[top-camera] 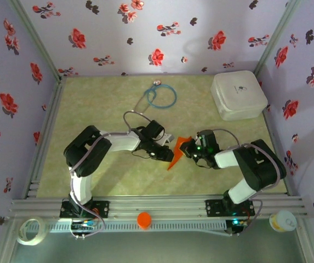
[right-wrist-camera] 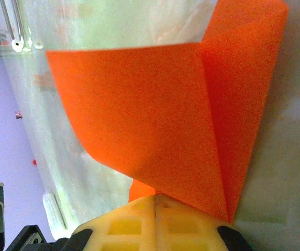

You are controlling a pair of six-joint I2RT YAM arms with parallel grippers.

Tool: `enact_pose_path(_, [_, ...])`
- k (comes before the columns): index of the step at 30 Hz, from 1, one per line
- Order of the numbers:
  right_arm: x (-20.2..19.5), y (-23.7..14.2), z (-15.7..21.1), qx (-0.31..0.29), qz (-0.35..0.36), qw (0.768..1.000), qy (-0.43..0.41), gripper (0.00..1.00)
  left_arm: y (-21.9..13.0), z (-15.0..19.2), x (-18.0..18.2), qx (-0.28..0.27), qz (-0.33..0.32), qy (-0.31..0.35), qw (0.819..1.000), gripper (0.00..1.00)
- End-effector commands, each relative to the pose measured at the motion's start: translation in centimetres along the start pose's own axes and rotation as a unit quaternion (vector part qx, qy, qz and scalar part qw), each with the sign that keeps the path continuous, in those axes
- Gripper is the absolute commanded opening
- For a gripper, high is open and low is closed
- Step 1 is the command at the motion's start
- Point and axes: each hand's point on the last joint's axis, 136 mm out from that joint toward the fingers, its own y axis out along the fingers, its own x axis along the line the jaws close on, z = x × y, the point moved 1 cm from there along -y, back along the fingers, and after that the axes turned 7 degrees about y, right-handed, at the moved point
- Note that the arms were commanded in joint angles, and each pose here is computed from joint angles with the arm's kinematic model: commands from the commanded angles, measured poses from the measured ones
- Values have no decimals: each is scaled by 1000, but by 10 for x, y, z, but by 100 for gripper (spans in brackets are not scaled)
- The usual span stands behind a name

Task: Fold a paper plane with a square sheet of paper (pick it up from the middle)
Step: Fold the wing for the fifth time at the center of the table.

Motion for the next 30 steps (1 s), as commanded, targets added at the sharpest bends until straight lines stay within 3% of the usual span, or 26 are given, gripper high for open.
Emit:
enact_pose_path(1, [-44, 3, 2, -4, 75, 997, 37, 0, -7, -6, -11, -14, 29, -4, 999, 28])
enact_pose_path(10, [-45, 3, 3, -3, 74, 996, 40, 0, -2, -7, -16, -13, 58, -11, 998, 29])
enact_pose_path(16, [-48, 3, 3, -3, 77, 996, 43, 0, 1, -4, -12, -8, 58, -18, 998, 17])
enact_pose_path(30, [-50, 1, 3, -5, 85, 995, 44, 0, 11, 12, -7, 20, 81, -31, 996, 4])
